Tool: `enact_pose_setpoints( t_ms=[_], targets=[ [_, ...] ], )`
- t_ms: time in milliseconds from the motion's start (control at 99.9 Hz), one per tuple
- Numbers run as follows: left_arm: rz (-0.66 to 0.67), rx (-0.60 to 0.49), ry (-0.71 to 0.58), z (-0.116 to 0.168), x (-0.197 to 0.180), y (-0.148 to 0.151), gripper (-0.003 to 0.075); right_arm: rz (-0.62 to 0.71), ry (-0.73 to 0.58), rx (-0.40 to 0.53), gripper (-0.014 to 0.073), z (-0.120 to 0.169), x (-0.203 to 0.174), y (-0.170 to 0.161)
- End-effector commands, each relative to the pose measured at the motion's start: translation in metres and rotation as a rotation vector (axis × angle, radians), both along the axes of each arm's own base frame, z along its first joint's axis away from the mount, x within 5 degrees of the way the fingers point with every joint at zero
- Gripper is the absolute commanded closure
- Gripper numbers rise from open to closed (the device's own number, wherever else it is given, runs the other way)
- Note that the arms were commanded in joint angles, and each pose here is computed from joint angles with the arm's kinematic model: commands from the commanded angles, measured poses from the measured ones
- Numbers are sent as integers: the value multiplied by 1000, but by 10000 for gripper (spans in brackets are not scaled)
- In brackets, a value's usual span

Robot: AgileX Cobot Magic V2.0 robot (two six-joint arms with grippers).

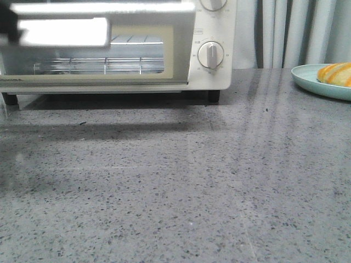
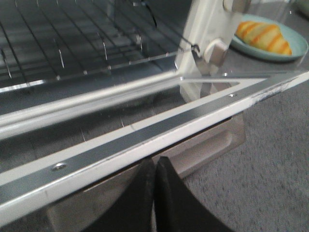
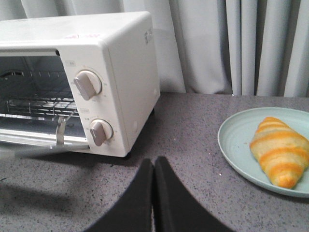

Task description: Put bread in oven

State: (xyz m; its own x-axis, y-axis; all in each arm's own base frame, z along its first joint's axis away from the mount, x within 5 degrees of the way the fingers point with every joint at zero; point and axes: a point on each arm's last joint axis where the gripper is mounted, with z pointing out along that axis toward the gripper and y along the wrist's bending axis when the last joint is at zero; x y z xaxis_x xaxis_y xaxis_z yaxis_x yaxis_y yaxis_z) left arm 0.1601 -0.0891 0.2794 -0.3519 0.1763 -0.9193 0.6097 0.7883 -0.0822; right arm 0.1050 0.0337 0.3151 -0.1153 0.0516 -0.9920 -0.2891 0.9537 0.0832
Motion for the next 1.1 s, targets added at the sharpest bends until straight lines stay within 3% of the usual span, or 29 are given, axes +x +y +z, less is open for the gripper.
enact_pose_setpoints(
  t_ms=[0,381,951,1091],
  targets=[
    [52,-5,-17,0,1,4,742,36,-120,30,664,20,0,4],
    [9,5,49,-17,-6,2,742,41,-122,30,664,20,2,5],
    [-94,-22,89,-16,-15,-5,742,60,-172,48,664,25,2,6],
    [-84,-77,38,-4,-24,-2,742,12,-89,17,664,27,3,2]
  ],
)
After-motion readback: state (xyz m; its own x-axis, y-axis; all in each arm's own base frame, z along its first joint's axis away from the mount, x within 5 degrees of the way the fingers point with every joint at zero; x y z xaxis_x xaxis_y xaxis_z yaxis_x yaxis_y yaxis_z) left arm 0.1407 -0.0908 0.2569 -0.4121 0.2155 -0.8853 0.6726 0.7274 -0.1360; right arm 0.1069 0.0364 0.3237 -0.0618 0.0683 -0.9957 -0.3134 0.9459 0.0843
